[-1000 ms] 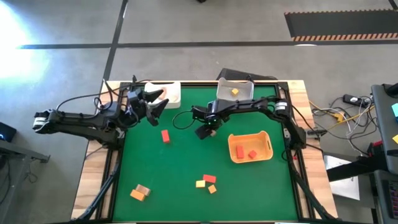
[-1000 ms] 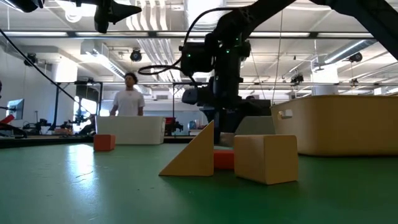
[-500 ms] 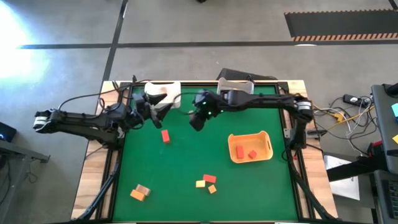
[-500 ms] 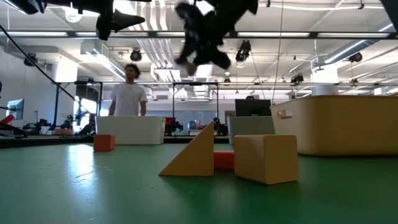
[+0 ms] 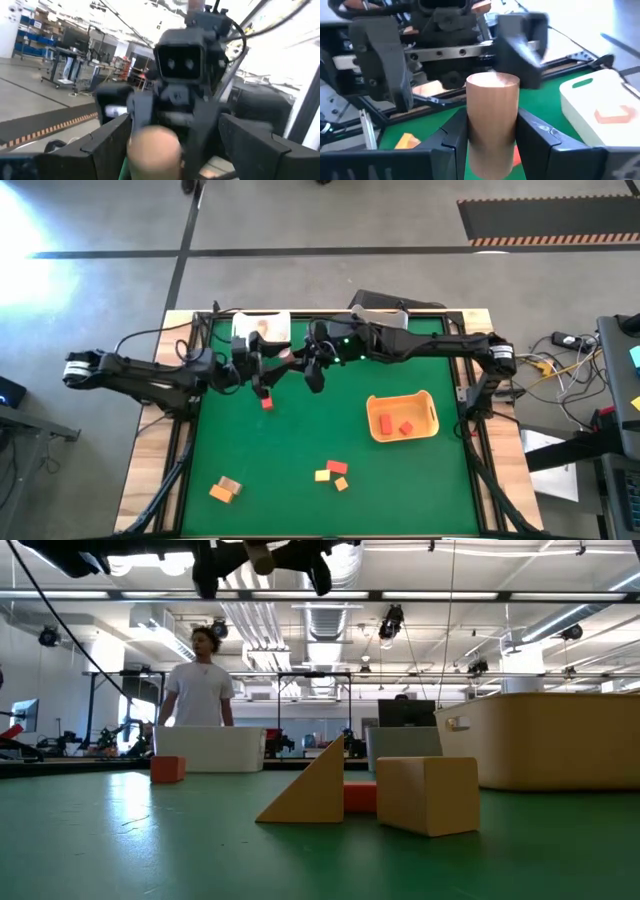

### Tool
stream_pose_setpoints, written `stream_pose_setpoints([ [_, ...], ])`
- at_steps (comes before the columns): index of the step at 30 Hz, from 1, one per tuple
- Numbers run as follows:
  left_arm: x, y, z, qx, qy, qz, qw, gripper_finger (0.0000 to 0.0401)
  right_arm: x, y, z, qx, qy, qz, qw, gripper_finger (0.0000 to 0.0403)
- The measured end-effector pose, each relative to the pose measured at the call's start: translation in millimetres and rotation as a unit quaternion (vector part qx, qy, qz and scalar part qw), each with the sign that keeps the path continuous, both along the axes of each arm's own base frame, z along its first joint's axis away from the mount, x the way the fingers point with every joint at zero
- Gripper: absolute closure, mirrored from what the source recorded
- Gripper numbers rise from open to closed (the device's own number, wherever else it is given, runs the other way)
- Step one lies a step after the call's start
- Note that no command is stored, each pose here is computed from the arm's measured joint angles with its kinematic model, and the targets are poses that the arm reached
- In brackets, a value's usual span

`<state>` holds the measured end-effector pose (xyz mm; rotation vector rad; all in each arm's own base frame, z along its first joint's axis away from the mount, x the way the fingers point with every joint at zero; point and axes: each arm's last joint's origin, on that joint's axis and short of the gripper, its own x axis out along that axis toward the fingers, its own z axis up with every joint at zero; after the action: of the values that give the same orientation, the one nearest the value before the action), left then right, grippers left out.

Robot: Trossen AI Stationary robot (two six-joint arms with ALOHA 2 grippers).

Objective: Sort & place blocks by color
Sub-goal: Put the brown block into the white bin

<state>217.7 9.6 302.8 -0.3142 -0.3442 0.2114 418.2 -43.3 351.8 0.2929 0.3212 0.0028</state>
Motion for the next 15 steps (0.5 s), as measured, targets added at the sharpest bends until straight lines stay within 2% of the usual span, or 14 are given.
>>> stream_pose_setpoints([
  [7, 12, 0, -6, -0.012, -0.017, -0.004, 1.000, 0.0133, 9, 4, -8, 0.026, -0.009, 0.027, 0.999, 0.0287],
  [11, 12, 0, -7, -0.020, -0.019, -0.006, 1.000, 0.0174, 9, 4, -7, 0.021, -0.012, 0.025, 0.999, 0.0287],
  [15, 11, 1, -5, -0.026, -0.026, -0.007, 0.999, 0.0232, 9, 4, -3, 0.012, -0.029, 0.027, 0.999, 0.0287],
])
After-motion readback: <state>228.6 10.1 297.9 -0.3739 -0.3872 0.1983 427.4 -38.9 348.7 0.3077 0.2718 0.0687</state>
